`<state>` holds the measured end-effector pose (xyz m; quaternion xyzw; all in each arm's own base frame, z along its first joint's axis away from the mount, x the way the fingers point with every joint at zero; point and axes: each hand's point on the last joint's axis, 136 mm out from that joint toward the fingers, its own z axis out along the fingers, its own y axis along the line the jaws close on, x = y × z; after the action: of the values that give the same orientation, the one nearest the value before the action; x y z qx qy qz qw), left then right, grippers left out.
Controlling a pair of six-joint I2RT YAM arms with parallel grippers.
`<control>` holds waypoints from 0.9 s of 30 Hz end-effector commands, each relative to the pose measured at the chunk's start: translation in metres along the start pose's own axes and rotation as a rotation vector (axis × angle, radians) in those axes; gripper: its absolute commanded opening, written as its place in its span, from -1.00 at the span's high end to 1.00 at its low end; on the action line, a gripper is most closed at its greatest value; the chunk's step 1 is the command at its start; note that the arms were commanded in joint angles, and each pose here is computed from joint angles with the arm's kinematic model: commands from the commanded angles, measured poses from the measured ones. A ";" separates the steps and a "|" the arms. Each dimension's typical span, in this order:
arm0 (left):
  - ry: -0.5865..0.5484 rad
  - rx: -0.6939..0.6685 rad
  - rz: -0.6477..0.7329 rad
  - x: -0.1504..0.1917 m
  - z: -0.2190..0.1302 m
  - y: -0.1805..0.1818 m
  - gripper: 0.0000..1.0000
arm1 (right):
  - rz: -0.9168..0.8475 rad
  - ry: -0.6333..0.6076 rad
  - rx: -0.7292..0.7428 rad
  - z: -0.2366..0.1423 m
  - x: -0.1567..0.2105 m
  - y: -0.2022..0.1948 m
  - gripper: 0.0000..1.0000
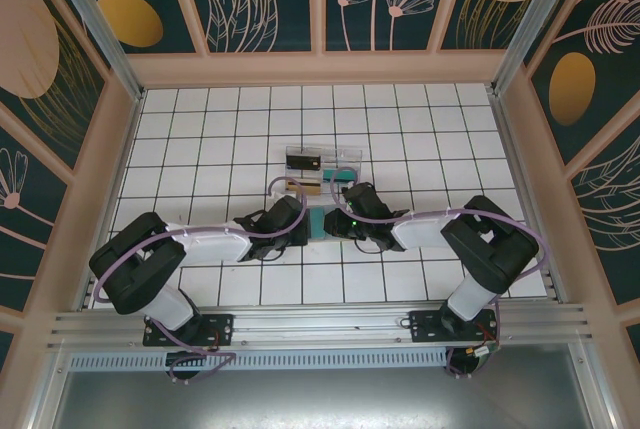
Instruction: Take the credit cards out of the card holder
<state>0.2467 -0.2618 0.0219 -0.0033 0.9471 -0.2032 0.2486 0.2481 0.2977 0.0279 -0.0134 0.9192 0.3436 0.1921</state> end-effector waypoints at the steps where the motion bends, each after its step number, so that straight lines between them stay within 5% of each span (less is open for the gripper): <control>1: 0.026 -0.041 0.011 0.011 0.003 0.012 0.88 | 0.020 0.002 -0.031 -0.003 0.003 0.004 0.59; 27: 0.036 -0.057 0.011 0.014 0.006 0.016 0.93 | 0.059 -0.002 -0.128 0.001 -0.010 0.019 0.66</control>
<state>0.2469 -0.2615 0.0215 -0.0037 0.9471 -0.2020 0.2494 0.2525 0.3064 0.0409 0.0012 0.9008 0.3927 0.1854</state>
